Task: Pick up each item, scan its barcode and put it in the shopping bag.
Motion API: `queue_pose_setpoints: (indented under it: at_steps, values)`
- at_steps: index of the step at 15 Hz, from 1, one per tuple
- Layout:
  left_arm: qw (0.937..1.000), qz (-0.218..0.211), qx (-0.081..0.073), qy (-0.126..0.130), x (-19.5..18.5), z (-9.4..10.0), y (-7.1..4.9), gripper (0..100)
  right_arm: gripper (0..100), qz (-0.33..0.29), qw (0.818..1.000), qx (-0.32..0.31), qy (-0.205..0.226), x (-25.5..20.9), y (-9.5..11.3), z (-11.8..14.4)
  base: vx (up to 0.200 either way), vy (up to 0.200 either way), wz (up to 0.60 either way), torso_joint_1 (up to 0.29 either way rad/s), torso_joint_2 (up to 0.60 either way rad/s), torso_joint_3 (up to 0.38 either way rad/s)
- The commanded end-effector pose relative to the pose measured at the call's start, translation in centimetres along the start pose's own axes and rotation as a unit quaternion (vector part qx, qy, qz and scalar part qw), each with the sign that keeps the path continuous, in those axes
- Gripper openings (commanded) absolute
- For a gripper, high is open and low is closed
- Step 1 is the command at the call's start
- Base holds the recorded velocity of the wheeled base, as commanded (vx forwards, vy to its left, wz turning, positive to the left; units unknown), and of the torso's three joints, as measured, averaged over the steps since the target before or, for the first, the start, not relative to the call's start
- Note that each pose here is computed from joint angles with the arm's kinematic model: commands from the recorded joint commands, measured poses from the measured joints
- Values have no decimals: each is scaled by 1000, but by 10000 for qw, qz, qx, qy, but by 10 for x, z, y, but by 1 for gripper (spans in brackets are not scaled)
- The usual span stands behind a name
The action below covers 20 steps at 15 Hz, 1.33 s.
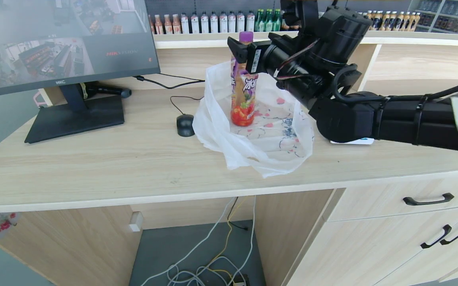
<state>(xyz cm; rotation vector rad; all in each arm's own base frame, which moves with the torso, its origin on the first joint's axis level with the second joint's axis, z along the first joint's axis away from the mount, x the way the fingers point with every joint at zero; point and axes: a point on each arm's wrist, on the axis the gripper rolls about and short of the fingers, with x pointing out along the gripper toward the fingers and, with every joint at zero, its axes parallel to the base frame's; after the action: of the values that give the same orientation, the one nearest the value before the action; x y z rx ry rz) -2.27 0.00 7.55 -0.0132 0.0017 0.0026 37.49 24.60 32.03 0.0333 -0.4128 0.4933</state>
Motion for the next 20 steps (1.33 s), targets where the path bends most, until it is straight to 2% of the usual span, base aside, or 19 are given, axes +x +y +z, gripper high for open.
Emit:
queue_pose_setpoints:
  at_steps: [1,4,6,9,11,13,20]
  values:
    - [10000,3,-3,-1,0,0,0,100,100,-16,9999,52,-89,-30,5,30,0,0,0,0,0,0]
    - [10000,3,-3,-1,0,0,0,100,100,68,9997,13,235,-84,7,19,0,0,0,0,0,0]
    - [10000,3,-3,-1,0,0,0,100,100,-106,9991,6,414,-120,4,7,0,0,0,0,0,0]
    - [10000,3,-3,-1,0,0,0,100,100,-106,9993,48,361,-149,3,-1,0,0,0,0,0,0]
    - [10000,3,-3,-1,0,0,0,100,100,103,9996,139,233,-172,16,-15,0,0,0,0,0,0]
    - [10000,3,-3,-1,0,0,0,100,100,125,9997,130,179,-186,18,-26,0,0,0,0,0,0]
    - [10000,3,-11,-1,0,0,0,100,100,86,9999,73,-8,-199,16,-32,0,0,0,0,0,0]
